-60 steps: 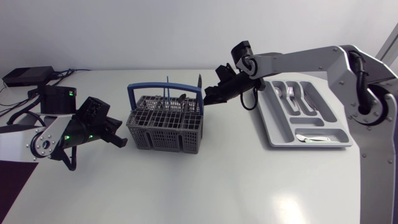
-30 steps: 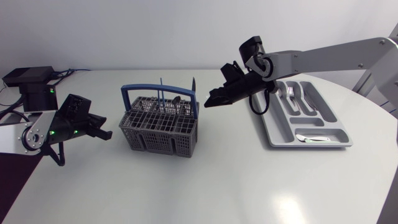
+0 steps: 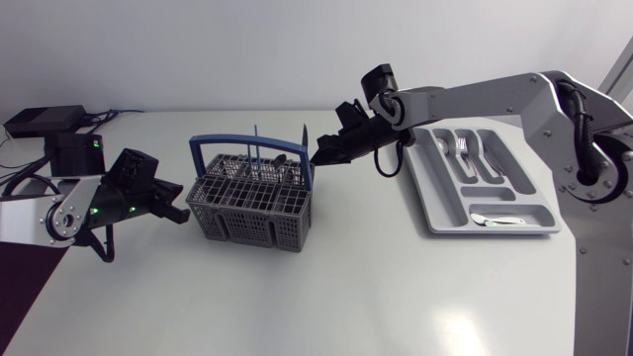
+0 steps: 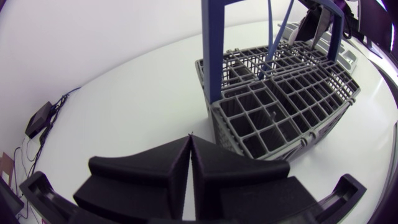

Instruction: Unload the cutlery basket into the drawer organizer.

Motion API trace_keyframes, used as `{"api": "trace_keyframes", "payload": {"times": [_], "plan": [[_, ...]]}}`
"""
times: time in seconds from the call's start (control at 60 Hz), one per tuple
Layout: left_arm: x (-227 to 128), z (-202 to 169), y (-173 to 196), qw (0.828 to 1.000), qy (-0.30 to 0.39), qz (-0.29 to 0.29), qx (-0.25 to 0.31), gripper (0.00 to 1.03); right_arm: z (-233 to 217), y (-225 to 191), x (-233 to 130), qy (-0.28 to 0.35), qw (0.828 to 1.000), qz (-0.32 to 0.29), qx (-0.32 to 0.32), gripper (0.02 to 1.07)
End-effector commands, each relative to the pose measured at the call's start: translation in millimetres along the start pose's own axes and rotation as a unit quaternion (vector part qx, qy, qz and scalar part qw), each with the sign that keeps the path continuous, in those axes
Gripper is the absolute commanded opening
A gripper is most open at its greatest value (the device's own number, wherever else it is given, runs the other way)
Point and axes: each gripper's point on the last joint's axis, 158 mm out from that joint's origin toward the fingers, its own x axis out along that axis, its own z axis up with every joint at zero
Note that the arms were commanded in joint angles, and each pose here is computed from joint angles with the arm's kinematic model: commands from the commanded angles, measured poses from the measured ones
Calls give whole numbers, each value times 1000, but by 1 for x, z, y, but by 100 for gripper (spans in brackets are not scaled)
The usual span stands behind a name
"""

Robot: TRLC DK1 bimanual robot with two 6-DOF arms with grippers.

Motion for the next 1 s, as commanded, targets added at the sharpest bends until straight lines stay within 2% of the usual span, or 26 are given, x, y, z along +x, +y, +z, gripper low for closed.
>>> {"api": "trace_keyframes", "payload": {"times": [0.0, 0.517, 0.8, 0.983], "plan": [[8, 8, -3, 1000, -7, -8, 9, 10, -9, 14, 4, 10, 1000, 18, 8, 16], [22, 25, -27, 999, -15, -37, 20, 10, -66, 64, -15, 47, 998, 37, -16, 16], [32, 46, -63, 996, -20, -75, 40, 9, -96, 77, -42, 52, 998, 33, -9, 16], [52, 70, -90, 994, -25, -89, 64, 9, -116, 81, -69, 48, 999, 23, -5, 16]]}}
